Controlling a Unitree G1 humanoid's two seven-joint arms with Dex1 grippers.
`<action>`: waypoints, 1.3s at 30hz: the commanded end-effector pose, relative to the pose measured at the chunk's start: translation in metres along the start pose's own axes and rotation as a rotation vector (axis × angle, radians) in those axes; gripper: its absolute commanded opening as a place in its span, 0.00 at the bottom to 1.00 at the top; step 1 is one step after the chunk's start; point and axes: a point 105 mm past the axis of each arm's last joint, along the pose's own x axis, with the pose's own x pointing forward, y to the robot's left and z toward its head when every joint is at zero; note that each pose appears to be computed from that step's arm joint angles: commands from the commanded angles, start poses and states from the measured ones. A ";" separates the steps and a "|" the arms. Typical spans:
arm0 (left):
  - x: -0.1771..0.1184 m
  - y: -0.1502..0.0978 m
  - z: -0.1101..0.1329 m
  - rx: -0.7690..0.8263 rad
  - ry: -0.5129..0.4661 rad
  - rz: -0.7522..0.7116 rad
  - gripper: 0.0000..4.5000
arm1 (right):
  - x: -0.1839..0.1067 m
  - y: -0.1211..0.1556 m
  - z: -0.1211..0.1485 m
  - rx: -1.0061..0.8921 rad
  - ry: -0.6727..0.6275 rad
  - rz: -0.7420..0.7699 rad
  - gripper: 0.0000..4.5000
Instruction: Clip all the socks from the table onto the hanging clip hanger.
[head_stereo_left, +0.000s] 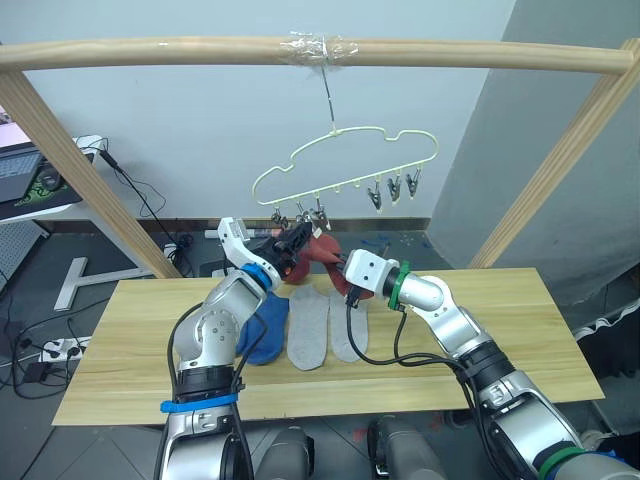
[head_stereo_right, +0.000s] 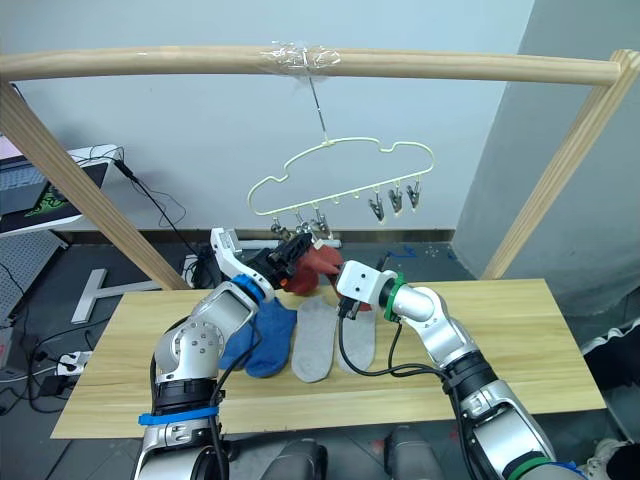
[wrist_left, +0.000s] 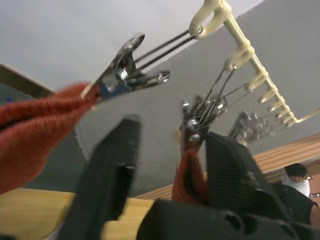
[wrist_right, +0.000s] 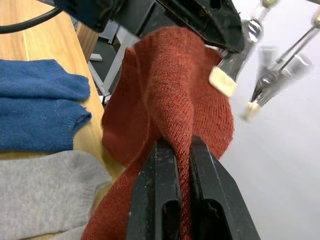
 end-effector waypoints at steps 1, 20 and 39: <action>-0.001 -0.007 0.010 0.005 -0.034 -0.033 0.82 | 0.001 -0.007 0.015 -0.008 -0.054 -0.021 0.00; -0.015 -0.011 0.007 0.045 0.000 -0.055 1.00 | 0.004 0.001 0.037 0.295 -0.145 0.043 0.31; -0.004 -0.029 -0.012 0.438 -0.004 -0.086 1.00 | -0.037 -0.023 -0.003 0.334 0.010 -0.118 0.99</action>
